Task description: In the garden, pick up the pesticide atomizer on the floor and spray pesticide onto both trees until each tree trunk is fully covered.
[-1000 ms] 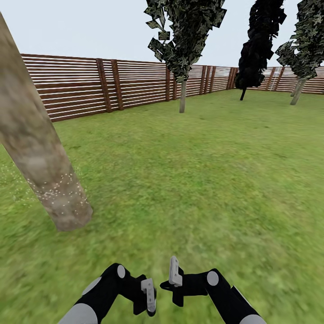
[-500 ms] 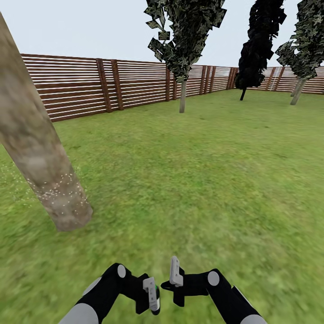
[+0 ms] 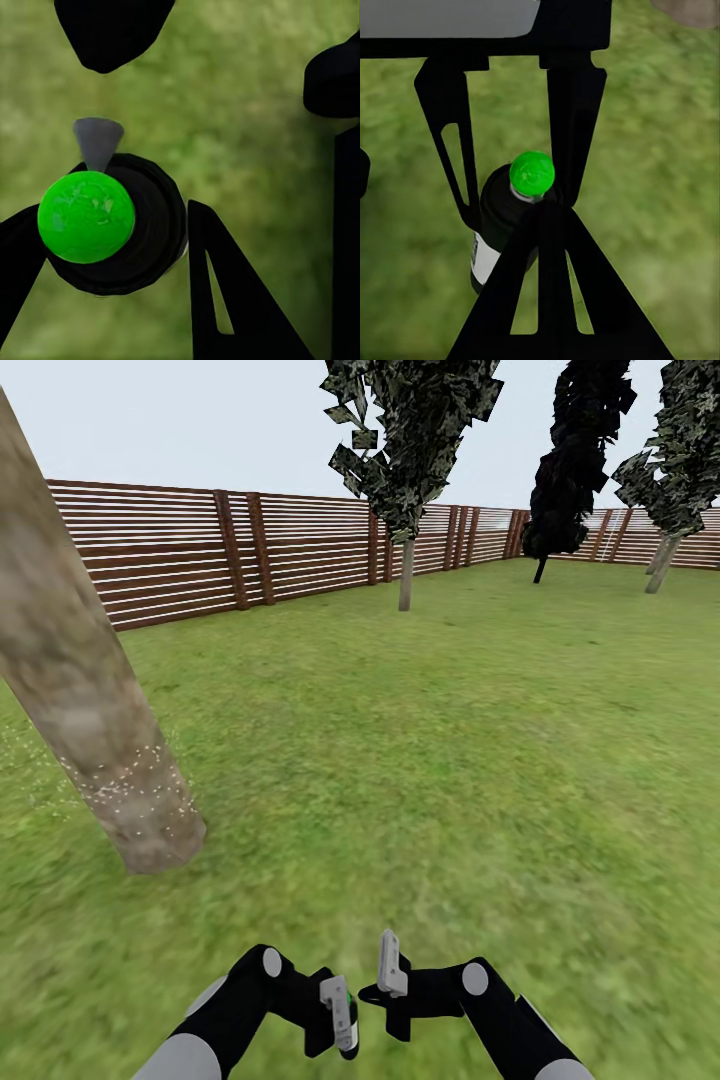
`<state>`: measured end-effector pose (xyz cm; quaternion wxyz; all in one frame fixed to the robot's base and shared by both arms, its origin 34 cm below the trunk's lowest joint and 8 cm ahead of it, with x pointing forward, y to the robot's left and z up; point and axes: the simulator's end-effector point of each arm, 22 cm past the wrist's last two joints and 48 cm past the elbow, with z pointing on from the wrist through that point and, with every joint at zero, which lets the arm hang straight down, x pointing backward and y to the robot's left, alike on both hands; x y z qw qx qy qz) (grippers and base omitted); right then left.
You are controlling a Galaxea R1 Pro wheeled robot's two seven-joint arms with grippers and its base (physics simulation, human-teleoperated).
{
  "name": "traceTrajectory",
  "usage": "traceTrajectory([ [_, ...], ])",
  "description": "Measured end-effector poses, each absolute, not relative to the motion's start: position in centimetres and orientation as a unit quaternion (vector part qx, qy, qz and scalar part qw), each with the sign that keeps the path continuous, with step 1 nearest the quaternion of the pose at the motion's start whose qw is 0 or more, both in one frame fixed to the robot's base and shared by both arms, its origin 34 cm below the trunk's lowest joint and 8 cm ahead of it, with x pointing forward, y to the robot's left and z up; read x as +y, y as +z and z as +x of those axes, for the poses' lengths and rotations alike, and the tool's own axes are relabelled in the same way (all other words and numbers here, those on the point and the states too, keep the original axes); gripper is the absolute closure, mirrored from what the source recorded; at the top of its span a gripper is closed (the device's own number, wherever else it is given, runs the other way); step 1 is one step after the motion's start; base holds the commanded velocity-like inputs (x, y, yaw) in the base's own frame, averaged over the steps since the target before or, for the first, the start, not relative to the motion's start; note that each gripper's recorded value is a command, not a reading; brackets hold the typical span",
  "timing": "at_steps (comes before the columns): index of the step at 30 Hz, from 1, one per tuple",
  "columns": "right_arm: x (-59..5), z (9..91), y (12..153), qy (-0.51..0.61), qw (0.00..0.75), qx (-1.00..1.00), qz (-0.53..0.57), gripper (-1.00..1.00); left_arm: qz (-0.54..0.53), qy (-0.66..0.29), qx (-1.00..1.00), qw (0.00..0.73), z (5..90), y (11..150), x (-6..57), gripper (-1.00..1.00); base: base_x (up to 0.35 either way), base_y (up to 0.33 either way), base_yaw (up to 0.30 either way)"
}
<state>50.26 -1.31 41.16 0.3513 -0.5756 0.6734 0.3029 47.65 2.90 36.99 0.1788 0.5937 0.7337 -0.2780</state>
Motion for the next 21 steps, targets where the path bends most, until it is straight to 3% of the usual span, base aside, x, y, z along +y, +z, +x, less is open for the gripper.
traceTrajectory([
  [21, -1.3, 50.2, 41.1, 0.303, 0.351, 0.673, -0.576, 1.0, 0.595, -0.286, 0.729, 0.184, 47.5, 37.5, 1.4, 1.0, 0.0, 0.0, 0.0],
])
